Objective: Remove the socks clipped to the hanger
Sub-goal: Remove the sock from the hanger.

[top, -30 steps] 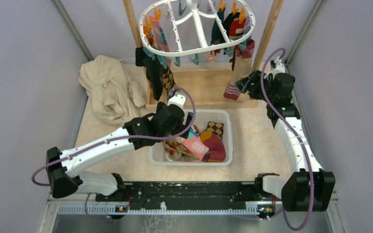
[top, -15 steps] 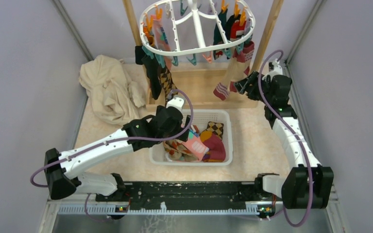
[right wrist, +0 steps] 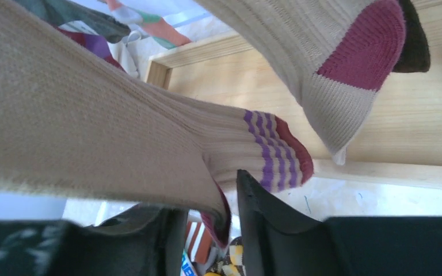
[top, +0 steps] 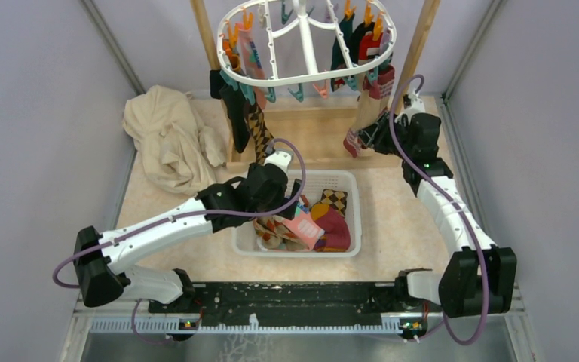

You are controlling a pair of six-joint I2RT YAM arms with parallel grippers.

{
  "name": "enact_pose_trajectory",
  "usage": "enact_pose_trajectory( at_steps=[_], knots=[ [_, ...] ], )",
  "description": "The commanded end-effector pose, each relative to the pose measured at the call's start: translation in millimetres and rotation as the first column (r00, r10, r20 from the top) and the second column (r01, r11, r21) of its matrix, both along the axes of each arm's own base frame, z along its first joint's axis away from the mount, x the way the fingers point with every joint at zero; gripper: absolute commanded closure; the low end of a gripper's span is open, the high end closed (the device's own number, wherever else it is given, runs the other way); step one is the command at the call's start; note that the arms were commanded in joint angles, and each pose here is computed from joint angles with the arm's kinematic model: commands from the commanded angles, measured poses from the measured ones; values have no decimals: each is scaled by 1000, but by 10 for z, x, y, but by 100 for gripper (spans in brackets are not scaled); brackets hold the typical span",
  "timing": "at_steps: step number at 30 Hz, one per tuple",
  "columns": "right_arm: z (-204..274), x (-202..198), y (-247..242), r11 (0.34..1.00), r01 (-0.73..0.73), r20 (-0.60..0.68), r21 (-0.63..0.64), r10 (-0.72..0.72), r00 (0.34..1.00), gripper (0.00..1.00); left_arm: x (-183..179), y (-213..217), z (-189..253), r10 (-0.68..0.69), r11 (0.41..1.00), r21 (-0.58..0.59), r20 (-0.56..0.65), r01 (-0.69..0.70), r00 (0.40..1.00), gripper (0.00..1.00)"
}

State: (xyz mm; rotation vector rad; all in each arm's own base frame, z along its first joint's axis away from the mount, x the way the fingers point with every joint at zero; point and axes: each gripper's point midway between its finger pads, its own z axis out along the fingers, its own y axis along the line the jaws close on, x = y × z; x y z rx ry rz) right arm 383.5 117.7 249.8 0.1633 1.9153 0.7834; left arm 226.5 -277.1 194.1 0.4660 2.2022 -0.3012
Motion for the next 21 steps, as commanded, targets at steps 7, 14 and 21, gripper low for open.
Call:
enact_pose_trajectory(
  at_steps=[7, 14, 21],
  knots=[
    [498, -160, 128, 999, -42, 118, -15, 44, 992, 85, 32, -7, 63, -13, 999, -43, 29, 14, 1000, 1],
    [517, -289, 175, 998, -67, 105, -13, 68, 992, 100, 11, -14, 30, -13, 998, -58, 14, 14, 1000, 1],
    [536, -429, 275, 993, -118, 96, 8, 117, 988, 100, 10, 0, 47, -6, 998, -63, 15, 7, 1000, 1]
  ],
)
